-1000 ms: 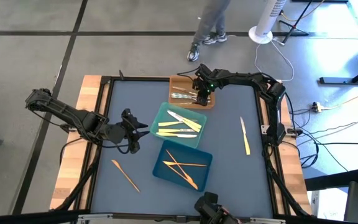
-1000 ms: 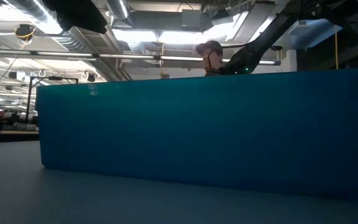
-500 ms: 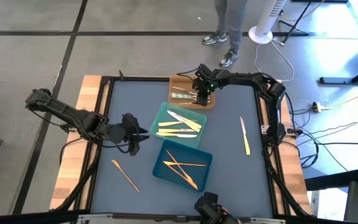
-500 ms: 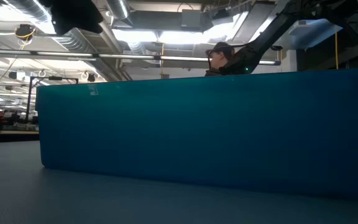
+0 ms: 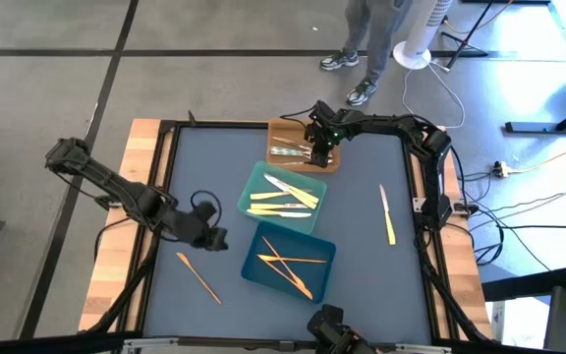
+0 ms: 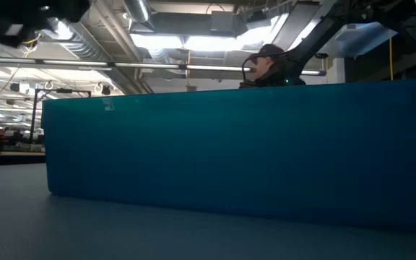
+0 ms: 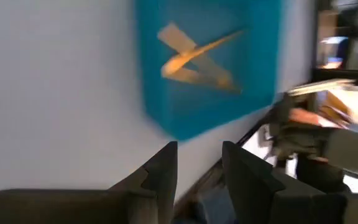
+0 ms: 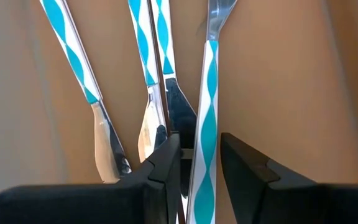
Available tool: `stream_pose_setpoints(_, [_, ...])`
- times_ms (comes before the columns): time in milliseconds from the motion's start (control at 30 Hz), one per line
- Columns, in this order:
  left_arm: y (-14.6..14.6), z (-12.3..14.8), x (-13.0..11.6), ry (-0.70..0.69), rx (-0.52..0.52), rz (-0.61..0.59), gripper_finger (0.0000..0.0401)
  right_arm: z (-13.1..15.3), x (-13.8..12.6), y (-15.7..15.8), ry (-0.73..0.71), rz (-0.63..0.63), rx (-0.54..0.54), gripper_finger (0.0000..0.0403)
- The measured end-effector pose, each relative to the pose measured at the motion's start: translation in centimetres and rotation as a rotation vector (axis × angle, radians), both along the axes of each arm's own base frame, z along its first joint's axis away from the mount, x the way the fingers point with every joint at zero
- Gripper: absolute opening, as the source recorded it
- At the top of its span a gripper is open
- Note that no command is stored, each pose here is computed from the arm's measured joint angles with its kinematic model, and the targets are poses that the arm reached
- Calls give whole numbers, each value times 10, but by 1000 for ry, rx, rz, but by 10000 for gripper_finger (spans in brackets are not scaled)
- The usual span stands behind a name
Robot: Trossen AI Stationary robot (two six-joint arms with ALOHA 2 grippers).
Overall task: Sort silverware by color (type)
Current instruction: Put the golden knife into the blue bin
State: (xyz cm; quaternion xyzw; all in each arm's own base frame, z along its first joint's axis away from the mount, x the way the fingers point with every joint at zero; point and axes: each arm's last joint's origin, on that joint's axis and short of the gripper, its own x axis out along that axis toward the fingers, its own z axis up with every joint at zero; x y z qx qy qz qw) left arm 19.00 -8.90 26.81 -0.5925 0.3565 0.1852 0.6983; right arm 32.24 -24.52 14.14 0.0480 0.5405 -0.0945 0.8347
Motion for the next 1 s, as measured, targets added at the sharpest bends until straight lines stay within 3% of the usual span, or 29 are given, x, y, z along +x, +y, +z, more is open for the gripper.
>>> stream_pose_setpoints(233, [-38,-33,-1,409,-350,123,121,0,0,0,-5,3,6,104])
stream_pose_setpoints(333, [-55,-45,-3,559,-420,142,121,0,0,0,-5,3,7,104])
stream_pose_setpoints(467, [-70,-60,-3,646,-417,167,121,0,0,0,-7,4,9,104])
stream_pose_setpoints(700, [-83,-78,10,571,-361,176,121,0,0,0,-7,4,11,104])
stream_pose_setpoints(1000, [-89,-104,17,649,-320,234,121,0,0,0,-7,4,12,104])
